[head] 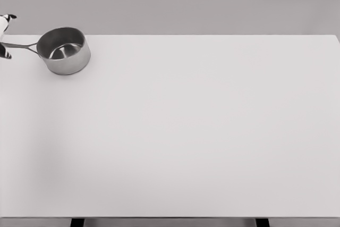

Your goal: Rotate pot handle

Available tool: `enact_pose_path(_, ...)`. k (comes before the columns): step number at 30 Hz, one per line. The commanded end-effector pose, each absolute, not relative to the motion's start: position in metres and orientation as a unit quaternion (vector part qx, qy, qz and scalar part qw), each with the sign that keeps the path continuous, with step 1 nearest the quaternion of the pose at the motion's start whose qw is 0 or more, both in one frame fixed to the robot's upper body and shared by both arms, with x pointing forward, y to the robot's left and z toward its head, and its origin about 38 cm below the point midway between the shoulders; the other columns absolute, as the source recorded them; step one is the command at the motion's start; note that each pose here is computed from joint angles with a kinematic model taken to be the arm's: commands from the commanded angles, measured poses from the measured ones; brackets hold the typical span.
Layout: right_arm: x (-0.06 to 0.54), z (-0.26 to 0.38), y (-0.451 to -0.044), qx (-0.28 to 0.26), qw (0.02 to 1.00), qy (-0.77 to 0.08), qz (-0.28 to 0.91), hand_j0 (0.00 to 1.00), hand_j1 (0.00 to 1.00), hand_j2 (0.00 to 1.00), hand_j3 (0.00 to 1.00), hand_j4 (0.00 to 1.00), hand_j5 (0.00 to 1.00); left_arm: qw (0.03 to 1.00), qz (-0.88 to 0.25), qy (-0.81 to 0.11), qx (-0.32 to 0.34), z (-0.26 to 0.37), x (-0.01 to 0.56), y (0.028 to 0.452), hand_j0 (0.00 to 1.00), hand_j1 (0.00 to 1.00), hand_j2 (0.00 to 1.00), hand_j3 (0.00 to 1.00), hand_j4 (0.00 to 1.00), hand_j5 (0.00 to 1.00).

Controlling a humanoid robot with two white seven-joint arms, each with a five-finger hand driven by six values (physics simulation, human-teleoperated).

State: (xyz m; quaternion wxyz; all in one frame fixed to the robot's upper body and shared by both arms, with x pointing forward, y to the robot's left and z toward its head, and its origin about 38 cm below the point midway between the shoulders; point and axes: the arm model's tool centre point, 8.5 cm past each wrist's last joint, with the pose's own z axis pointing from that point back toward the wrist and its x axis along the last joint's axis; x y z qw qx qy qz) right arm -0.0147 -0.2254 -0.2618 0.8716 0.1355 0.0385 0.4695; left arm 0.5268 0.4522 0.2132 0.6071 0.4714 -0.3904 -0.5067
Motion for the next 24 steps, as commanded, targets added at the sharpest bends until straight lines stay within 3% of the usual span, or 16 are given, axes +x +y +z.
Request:
enact_pose_path(1,-0.015,-0.262,-0.225,0.136,0.872,0.039,0.469,1.0,1.0,1.0,1.0,1.0,1.0,0.549,-0.55,-0.43,0.459,0.243,0.514,0.459,1.0,1.0,1.0,1.0,1.0,1.0)
enact_pose_path(5,-0.015,-0.262,-0.225,0.136,0.872,0.039,0.469,1.0,1.0,1.0,1.0,1.0,1.0,0.396,-0.669,-0.532,0.335,0.274,0.452,0.455,1.0,1.0,1.0,1.0,1.0,1.0)
enact_pose_path(6,-0.015,-0.262,-0.225,0.136,0.872,0.039,0.469,1.0,1.0,1.0,1.0,1.0,1.0,0.354,-0.698,-0.548,0.295,0.272,0.442,0.441,1.0,1.0,1.0,1.0,1.0,1.0)
enact_pose_path(13,-0.015,-0.262,-0.226,0.135,0.872,0.038,0.469,1.0,1.0,1.0,1.0,1.0,1.0,0.159,-0.744,-0.62,0.193,0.307,0.39,0.299,1.0,1.0,1.0,1.0,1.0,1.0)
enact_pose_path(17,-0.015,-0.262,-0.225,0.136,0.872,0.039,0.469,1.0,1.0,1.0,1.0,1.0,1.0,0.153,-0.746,-0.632,0.144,0.281,0.376,0.274,1.0,1.0,1.0,1.0,1.0,1.0)
enact_pose_path(24,-0.015,-0.262,-0.225,0.136,0.872,0.039,0.469,1.0,1.0,1.0,1.0,1.0,1.0,0.16,-0.75,-0.628,0.134,0.271,0.374,0.273,1.0,1.0,1.0,1.0,1.0,1.0)
